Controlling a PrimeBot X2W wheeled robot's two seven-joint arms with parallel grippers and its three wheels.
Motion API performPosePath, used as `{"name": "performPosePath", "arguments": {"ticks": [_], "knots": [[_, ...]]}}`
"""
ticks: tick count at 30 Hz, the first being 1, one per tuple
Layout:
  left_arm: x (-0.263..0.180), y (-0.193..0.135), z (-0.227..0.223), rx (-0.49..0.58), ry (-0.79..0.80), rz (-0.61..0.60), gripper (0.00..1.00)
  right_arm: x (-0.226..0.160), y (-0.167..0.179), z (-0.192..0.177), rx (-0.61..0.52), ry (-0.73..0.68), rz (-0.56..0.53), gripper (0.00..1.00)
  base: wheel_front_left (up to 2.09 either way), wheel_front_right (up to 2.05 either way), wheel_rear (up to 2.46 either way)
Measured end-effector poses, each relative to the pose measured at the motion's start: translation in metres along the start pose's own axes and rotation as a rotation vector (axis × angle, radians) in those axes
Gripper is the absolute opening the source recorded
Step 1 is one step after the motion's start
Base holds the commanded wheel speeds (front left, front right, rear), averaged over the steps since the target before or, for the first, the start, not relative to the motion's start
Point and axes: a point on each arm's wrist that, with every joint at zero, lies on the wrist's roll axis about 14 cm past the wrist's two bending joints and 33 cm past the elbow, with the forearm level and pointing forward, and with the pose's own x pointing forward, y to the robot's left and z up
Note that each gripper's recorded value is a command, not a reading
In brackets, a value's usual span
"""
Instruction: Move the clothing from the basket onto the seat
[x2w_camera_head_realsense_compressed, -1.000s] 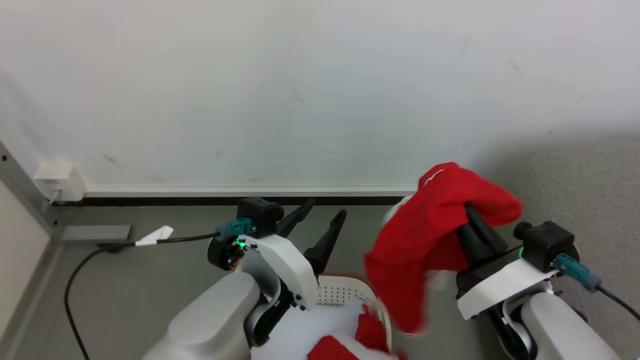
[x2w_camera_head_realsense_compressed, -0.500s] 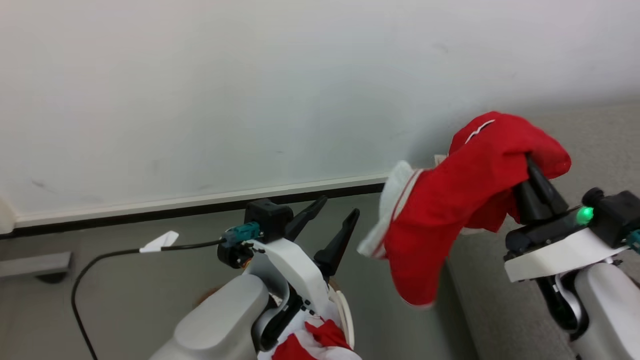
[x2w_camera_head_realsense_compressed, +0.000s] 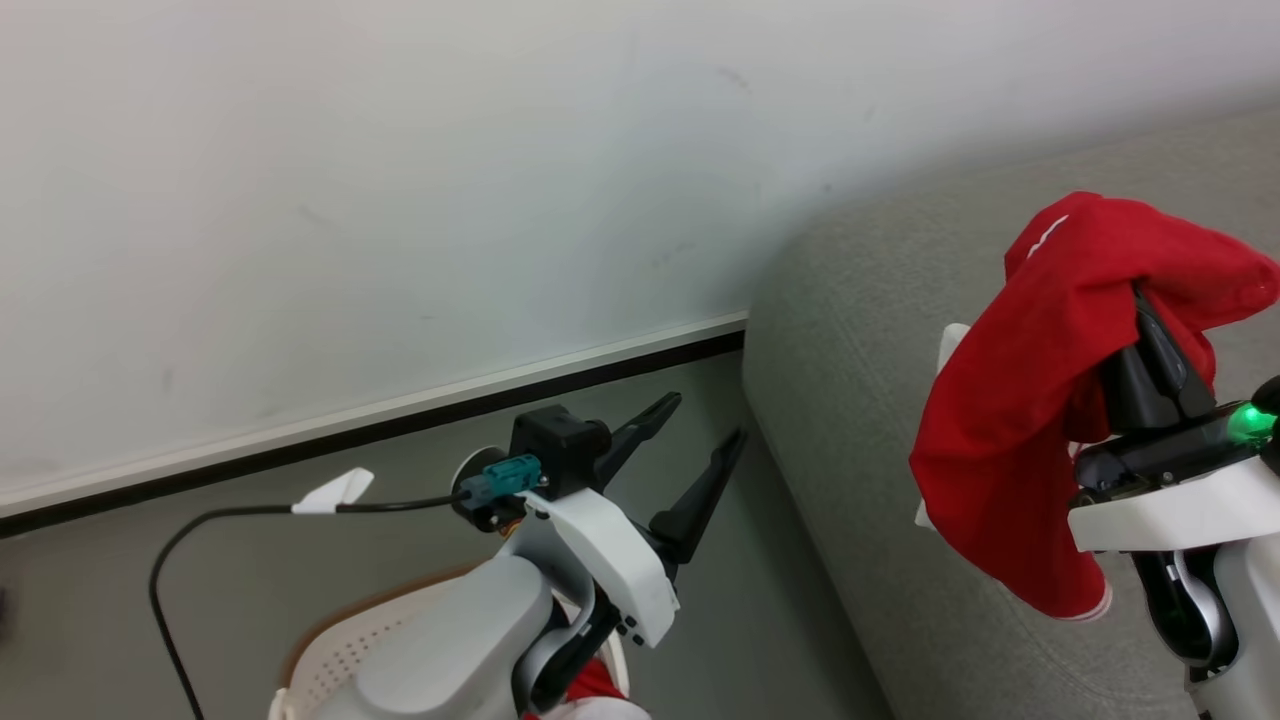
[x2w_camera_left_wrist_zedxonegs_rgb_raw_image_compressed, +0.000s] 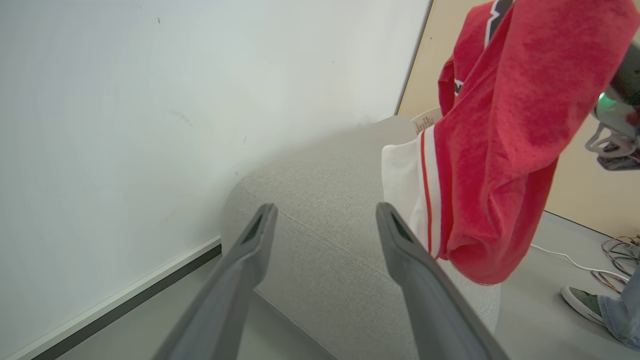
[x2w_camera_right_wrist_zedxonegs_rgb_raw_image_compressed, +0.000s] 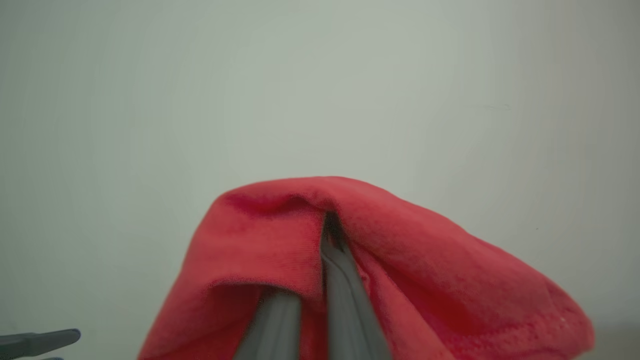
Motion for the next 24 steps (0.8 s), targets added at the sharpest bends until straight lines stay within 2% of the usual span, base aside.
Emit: {"name": "performPosePath", "arguments": {"ticks": [6,13,24], "knots": [[0.014,-0.023,-0.003,-0.002,0.0,-0.076,1.0,-0.019,-0.025,0.008,-0.034,-0.002,-0.077,0.0,0.0,0.0,0.0],[0.022,-0.045,-0.004,0.012,-0.009,-0.153,1.0,-0.032,-0.037,0.012,-0.056,0.003,-0.119,0.0,0.0,0.0,0.0],[0.024,-0.05,-0.008,0.002,-0.011,-0.178,1.0,-0.034,-0.048,0.002,-0.06,0.034,-0.151,0.0,0.0,0.0,0.0]]}}
